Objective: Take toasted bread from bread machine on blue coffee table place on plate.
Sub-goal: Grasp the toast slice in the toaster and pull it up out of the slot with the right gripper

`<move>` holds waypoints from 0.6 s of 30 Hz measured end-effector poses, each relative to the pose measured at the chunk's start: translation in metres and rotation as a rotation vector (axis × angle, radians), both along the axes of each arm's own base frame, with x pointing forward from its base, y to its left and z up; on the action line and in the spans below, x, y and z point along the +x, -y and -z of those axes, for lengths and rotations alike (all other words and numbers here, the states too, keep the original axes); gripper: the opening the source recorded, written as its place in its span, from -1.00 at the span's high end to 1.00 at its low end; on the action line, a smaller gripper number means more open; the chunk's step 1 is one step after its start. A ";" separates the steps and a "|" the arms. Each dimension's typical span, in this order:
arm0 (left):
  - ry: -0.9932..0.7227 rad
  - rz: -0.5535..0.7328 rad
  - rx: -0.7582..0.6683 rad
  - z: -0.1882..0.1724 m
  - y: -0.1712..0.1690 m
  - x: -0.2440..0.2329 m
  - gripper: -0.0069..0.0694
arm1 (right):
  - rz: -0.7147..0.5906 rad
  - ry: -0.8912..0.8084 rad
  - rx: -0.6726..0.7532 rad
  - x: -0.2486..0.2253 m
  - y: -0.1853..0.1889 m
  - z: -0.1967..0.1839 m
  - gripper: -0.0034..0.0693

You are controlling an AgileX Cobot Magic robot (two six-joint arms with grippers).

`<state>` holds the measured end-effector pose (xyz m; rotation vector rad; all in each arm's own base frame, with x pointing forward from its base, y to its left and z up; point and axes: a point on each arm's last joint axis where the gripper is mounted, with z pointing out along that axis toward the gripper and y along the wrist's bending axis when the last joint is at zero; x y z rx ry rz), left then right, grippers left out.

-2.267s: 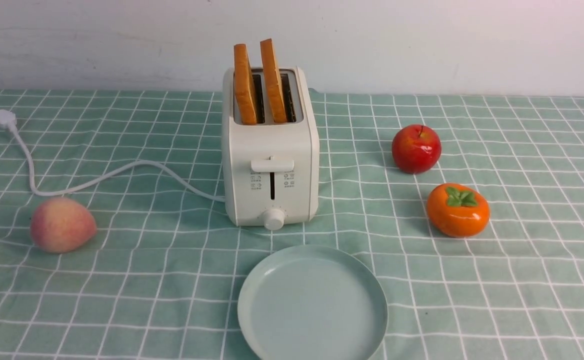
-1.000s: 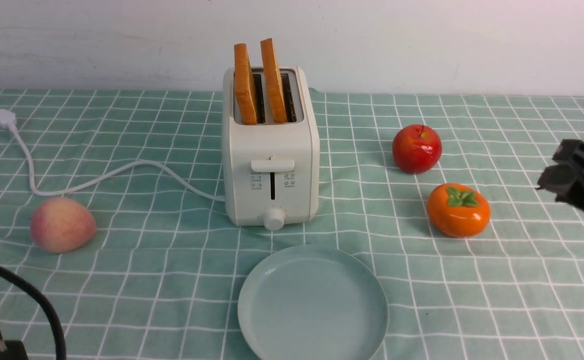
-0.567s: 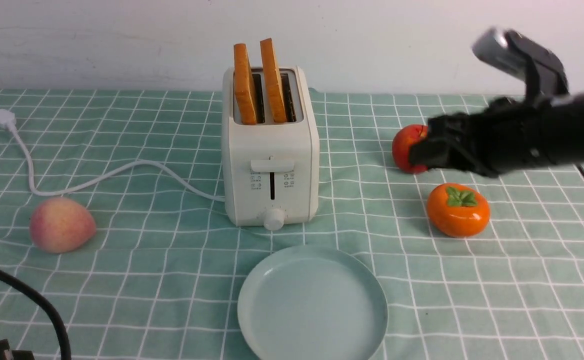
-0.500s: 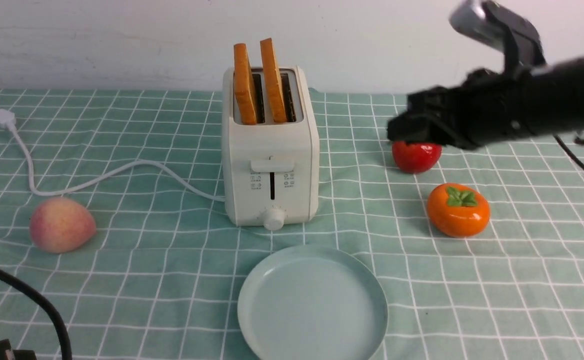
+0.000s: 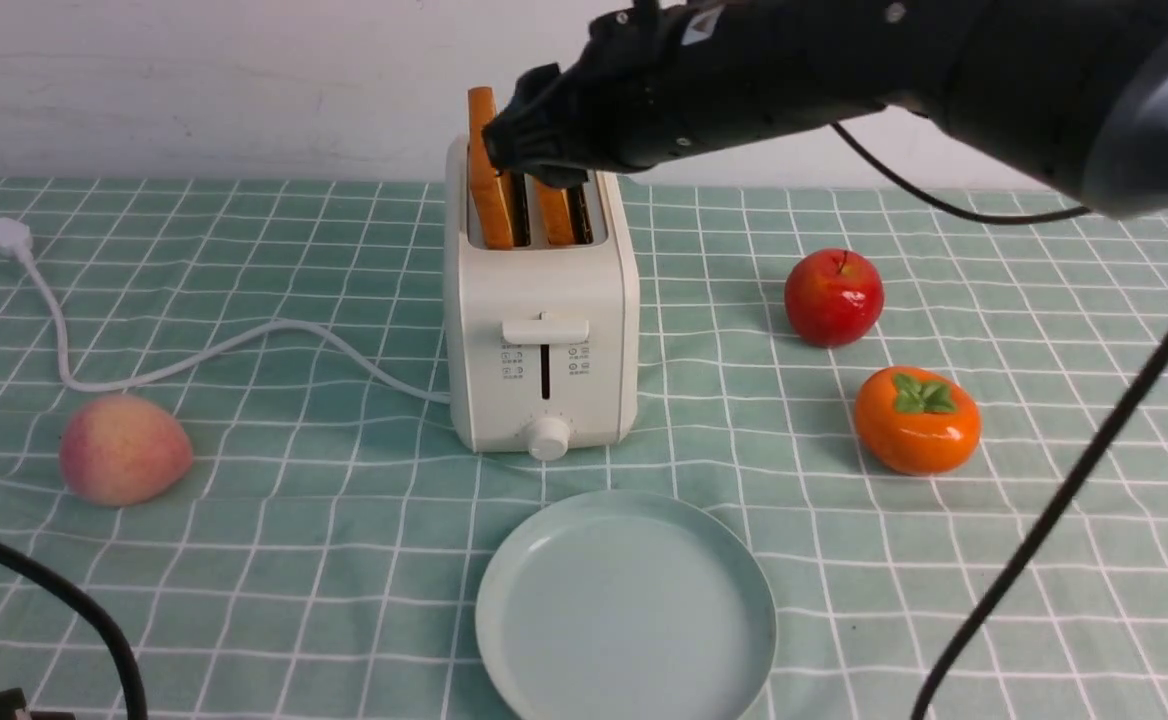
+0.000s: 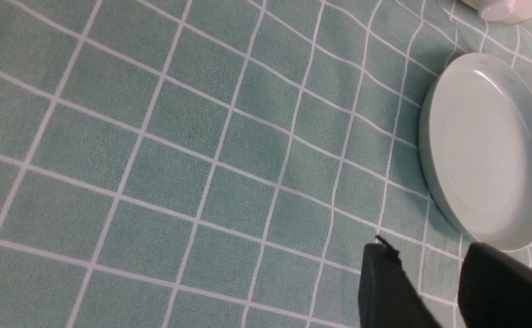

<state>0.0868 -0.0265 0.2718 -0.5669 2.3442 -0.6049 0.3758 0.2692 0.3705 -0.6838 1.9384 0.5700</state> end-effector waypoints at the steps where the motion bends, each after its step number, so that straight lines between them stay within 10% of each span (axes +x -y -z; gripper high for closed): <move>1: -0.001 0.000 0.000 0.000 0.000 0.000 0.19 | 0.022 0.000 -0.005 0.003 -0.003 0.001 -0.06; 18: -0.008 0.003 -0.004 0.000 0.000 -0.001 0.19 | 0.309 0.055 0.079 0.050 -0.009 0.029 -0.08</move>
